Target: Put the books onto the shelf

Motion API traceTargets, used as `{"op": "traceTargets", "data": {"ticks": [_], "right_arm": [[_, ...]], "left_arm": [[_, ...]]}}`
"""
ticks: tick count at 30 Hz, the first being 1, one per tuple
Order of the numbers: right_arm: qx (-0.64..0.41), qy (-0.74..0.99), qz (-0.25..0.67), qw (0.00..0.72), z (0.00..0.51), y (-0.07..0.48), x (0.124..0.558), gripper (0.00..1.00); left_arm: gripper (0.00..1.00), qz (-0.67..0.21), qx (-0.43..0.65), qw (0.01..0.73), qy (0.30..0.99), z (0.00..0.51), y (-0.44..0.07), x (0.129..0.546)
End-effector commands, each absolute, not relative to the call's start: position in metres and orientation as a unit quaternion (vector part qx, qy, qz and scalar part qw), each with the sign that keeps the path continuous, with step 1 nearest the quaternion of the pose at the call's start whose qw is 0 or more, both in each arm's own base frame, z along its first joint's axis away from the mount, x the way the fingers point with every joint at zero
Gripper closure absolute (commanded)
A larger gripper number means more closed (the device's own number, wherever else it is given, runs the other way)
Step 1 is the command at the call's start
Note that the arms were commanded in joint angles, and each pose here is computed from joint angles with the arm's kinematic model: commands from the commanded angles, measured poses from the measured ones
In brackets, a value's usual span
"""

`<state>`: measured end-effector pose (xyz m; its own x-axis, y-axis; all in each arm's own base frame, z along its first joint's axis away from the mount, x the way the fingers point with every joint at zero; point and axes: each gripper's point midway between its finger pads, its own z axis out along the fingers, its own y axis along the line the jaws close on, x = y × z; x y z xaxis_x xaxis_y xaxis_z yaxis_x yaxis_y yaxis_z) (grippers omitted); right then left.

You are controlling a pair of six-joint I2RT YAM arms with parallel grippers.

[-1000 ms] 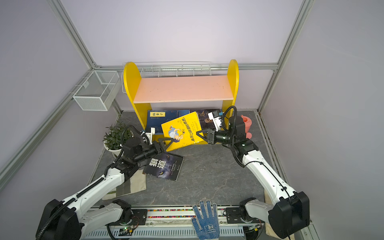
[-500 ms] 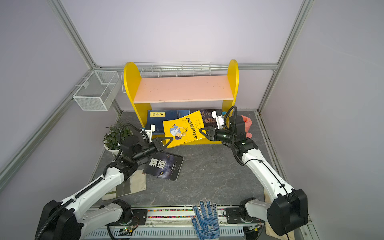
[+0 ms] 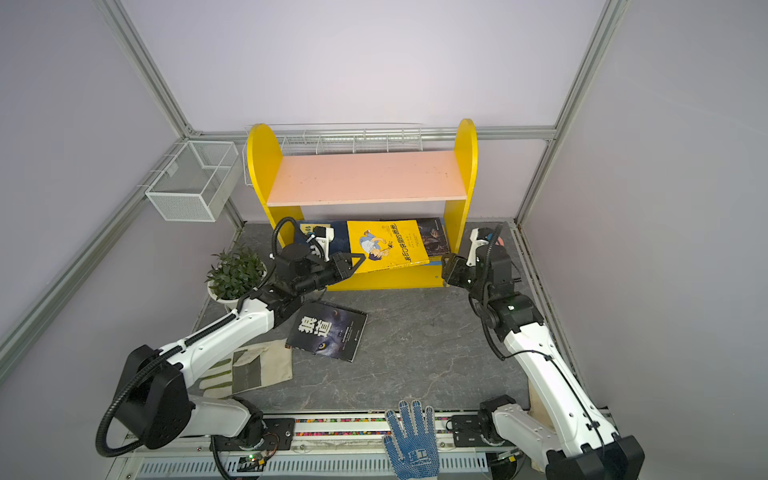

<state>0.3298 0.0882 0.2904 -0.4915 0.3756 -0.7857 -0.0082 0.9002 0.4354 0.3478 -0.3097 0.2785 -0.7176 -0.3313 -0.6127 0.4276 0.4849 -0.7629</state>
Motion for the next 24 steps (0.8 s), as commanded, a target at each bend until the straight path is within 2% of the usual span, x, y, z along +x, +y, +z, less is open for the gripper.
{"op": "traceTargets", "data": {"ticks": [1,13,24], "right_arm": [[0.143,0.861,0.12,0.473,0.264,0.054,0.321,0.41],[0.141,0.868,0.123,0.46,0.257,0.045,0.317,0.41],[0.132,0.873,0.119,0.453,0.253,0.043,0.318,0.41]], "left_arm": [[1.0,-0.517,0.077,0.428,0.737,0.328,-0.329,0.359],[1.0,-0.48,0.077,0.416,0.769,0.302,-0.377,0.414],[1.0,-0.461,0.053,0.409,0.786,0.271,-0.399,0.434]]}}
